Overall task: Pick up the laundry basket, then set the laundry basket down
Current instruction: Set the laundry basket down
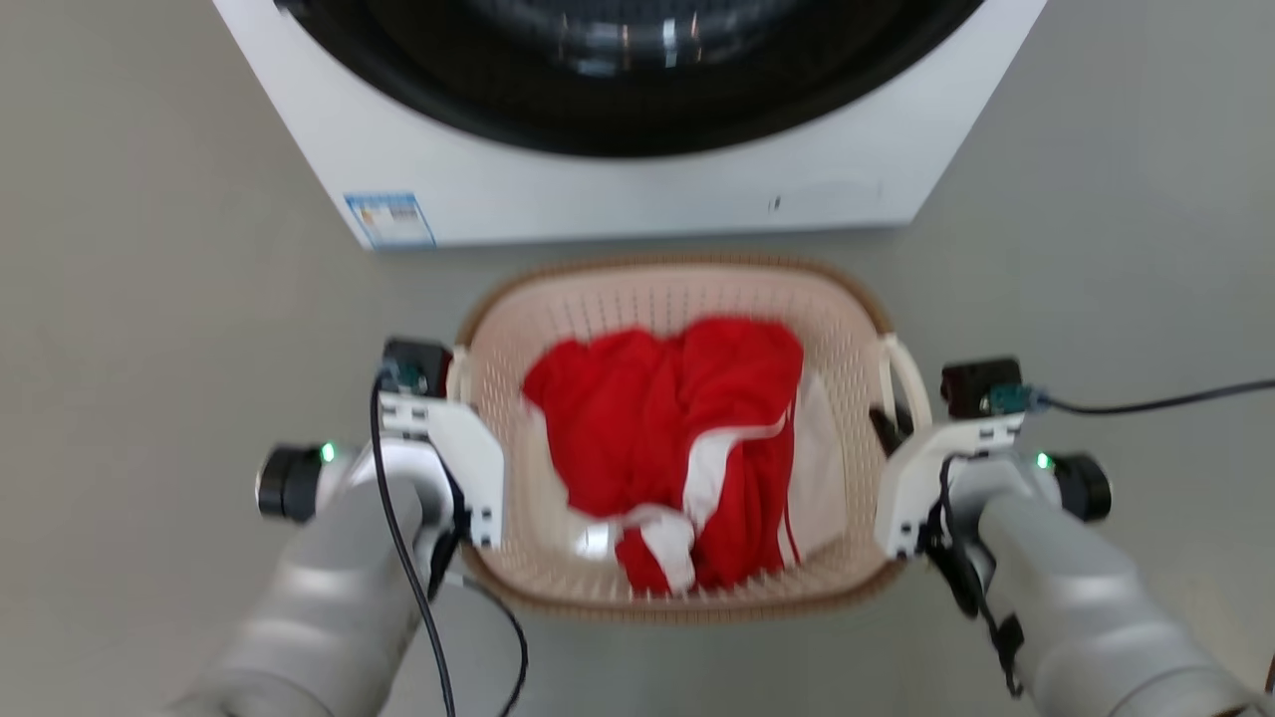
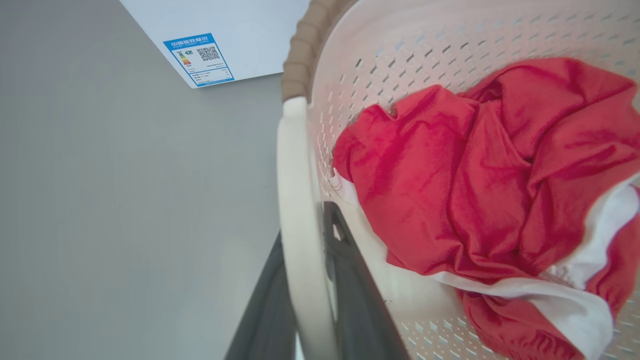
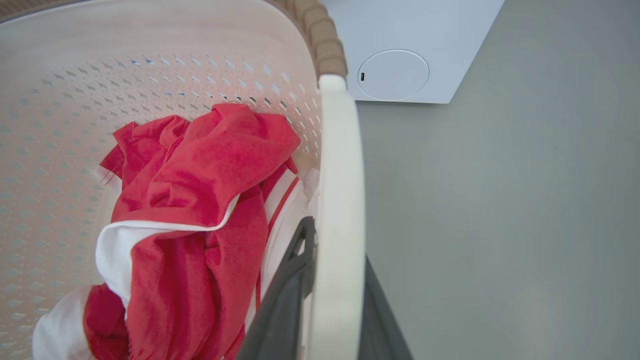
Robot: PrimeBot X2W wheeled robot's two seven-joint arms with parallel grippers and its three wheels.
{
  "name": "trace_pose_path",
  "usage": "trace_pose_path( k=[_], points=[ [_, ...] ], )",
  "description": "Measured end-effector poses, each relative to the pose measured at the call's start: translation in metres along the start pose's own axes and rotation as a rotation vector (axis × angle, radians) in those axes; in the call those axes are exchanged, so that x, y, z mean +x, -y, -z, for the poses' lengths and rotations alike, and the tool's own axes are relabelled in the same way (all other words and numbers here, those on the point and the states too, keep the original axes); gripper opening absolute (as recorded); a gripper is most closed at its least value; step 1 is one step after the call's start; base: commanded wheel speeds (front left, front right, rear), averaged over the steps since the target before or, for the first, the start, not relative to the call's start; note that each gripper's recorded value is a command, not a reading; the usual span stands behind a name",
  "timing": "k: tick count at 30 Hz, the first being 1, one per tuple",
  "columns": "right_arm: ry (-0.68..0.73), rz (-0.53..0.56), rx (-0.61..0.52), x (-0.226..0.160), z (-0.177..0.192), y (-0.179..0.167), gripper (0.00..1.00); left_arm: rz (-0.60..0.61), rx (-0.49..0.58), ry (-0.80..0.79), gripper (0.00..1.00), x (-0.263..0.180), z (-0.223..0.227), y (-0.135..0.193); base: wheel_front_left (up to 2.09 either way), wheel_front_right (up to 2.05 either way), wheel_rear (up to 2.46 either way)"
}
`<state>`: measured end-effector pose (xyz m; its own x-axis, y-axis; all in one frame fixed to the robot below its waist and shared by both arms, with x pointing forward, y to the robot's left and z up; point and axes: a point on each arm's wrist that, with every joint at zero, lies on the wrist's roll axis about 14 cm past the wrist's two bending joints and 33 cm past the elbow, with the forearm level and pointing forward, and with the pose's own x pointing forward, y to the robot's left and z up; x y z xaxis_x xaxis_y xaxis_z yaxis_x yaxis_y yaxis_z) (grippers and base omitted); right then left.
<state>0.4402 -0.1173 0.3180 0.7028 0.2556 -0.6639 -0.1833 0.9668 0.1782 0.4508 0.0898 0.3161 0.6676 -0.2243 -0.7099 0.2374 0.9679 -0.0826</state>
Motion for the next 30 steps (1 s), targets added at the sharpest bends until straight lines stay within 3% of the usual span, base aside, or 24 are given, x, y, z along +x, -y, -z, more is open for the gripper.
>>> trace_pose_path(
  k=[21, 30],
  points=[
    [-0.011, 0.003, -0.021, 0.12, 0.012, 0.032, 0.0, -0.032, -0.044, 0.001, 0.0, 0.117, 0.017, -0.034, 0.0, 0.0, 0.0],
    [-0.01, 0.016, -0.004, 0.149, 0.035, 0.045, 0.0, -0.036, -0.058, -0.022, 0.0, 0.15, 0.044, -0.041, 0.0, 0.0, 0.0]
  ],
)
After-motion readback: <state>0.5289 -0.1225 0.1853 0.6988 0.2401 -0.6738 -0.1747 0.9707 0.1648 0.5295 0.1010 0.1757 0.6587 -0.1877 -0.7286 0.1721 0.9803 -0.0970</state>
